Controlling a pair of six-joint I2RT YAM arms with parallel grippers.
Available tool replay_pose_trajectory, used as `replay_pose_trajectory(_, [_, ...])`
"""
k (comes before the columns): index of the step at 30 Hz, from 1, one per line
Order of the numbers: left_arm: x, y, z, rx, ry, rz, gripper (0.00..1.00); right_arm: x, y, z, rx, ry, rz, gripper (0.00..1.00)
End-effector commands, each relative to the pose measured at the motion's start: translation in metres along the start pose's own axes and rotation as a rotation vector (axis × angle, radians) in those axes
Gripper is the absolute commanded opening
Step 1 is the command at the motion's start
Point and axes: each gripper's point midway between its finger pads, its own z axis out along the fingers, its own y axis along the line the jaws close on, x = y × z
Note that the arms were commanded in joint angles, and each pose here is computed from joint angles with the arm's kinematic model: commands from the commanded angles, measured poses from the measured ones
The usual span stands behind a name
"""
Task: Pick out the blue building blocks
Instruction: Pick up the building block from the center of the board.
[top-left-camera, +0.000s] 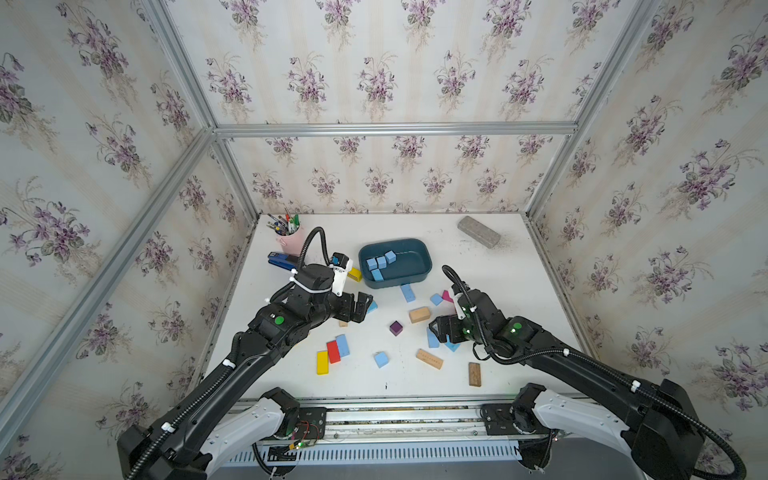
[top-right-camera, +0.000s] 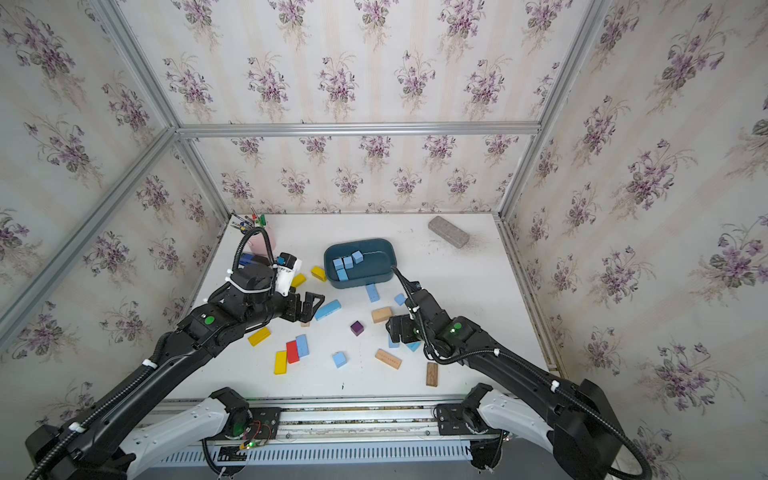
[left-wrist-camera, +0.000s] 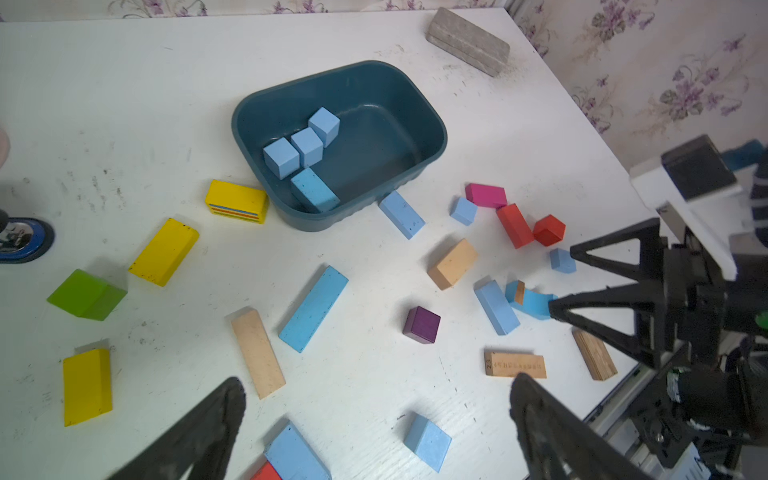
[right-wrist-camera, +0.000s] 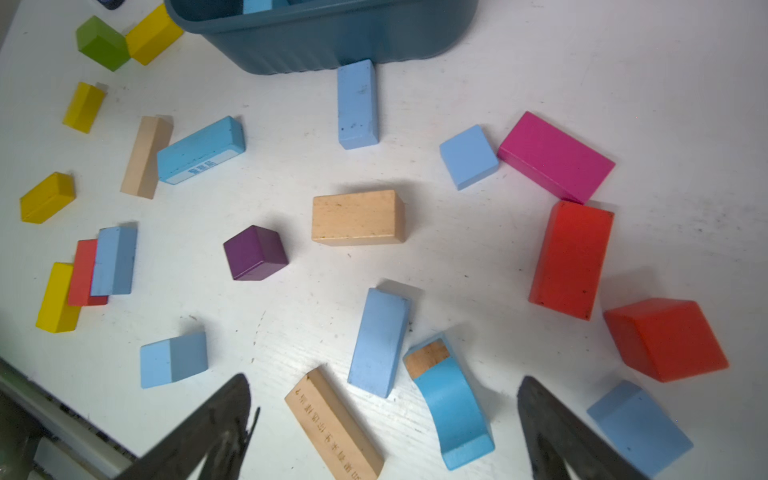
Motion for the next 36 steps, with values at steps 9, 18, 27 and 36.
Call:
replay_pose_trajectory(9, [0.018, -0.018, -0.011, 0.117, 0.035, 0.157, 0.99, -0.025, -0.021, 0.021, 0.206, -0.021, 0.045, 0.68])
replay_pose_trajectory(18, [0.025, -0.013, -0.019, 0.094, 0.005, 0.150, 0.99, 0.010, 0.002, 0.036, 0.184, 0.122, -0.002, 0.62])
replay_pose_trajectory(27, [0.025, -0.017, -0.023, 0.117, -0.007, 0.159, 0.99, 0.026, 0.010, 0.058, 0.210, 0.182, -0.004, 0.51])
replay_pose_trajectory(36, [0.025, -0.017, -0.024, 0.118, -0.012, 0.162, 0.99, 0.031, 0.009, 0.076, 0.261, 0.224, -0.045, 0.45])
